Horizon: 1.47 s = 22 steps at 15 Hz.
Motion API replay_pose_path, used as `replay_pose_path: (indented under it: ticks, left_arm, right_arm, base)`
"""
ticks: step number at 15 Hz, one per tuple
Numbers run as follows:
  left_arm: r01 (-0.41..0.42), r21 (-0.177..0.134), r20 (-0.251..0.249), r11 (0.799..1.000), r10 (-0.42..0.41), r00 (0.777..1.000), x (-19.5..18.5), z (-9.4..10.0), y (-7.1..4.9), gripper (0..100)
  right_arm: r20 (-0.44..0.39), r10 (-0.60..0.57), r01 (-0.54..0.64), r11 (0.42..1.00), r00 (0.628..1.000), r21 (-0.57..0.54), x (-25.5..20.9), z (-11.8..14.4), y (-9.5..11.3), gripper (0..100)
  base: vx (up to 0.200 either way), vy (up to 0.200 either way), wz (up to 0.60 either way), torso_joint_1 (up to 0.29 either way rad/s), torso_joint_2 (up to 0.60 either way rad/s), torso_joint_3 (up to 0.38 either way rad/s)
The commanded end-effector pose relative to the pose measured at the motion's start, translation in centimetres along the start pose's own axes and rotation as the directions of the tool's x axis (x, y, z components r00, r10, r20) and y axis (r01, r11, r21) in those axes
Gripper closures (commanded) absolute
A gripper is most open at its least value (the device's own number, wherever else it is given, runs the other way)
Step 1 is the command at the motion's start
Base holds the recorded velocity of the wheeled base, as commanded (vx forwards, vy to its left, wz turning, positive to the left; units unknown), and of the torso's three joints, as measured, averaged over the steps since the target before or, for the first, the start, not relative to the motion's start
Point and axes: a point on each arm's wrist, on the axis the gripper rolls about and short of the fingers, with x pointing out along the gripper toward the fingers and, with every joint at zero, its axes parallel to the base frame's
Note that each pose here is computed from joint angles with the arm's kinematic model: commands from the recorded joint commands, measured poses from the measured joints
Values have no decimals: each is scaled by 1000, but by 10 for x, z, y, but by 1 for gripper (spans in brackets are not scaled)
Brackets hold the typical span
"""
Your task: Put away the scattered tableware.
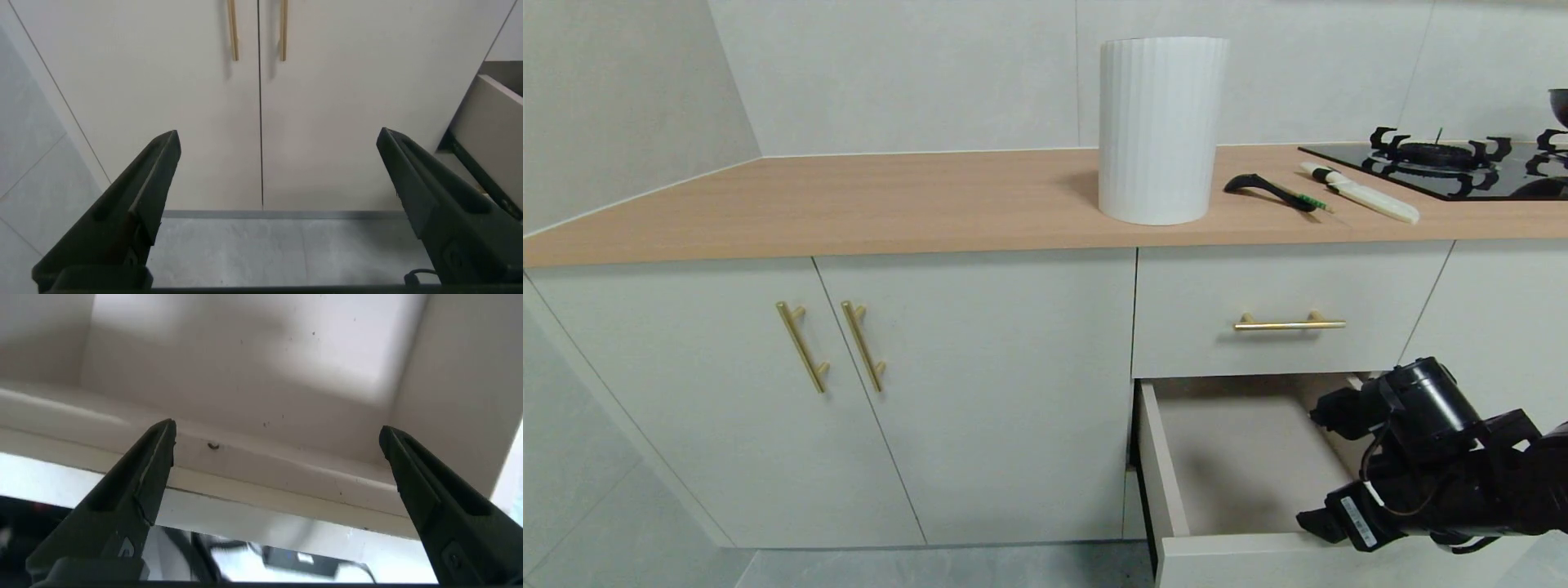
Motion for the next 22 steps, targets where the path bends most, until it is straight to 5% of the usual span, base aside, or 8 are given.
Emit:
replay_pose_path:
  ticks: [1,11,13,15,19,22]
  left_arm:
    - [-1,0,-2,1000,1,1000,0,0,0,0]
    - [-1,0,-2,1000,1,1000,0,0,0,0]
    - [-1,0,-2,1000,1,1000,0,0,0,0]
    - [-1,0,-2,1000,1,1000,0,0,0,0]
    - [-1,0,-2,1000,1,1000,0,0,0,0]
    - [-1,0,-2,1000,1,1000,0,0,0,0]
  right_arm:
    - [7,11,-11,1000,1000,-30,-16,0,2,0]
    - [-276,30,-94,971,961,-219,-40,-26,15,0]
    - [-282,32,-100,969,959,-228,-42,-26,17,0]
    - [-258,32,-87,974,966,-208,-42,-16,17,0]
    - [-39,55,-49,989,998,139,-56,27,15,0]
    - [53,41,-51,978,998,204,-64,34,6,0]
  base:
    - [0,0,0,0,0,0]
    - [0,0,0,0,0,0]
    - [0,0,0,0,0,0]
    - [0,0,0,0,0,0]
    - [0,0,0,0,0,0]
    - [0,0,0,0,0,0]
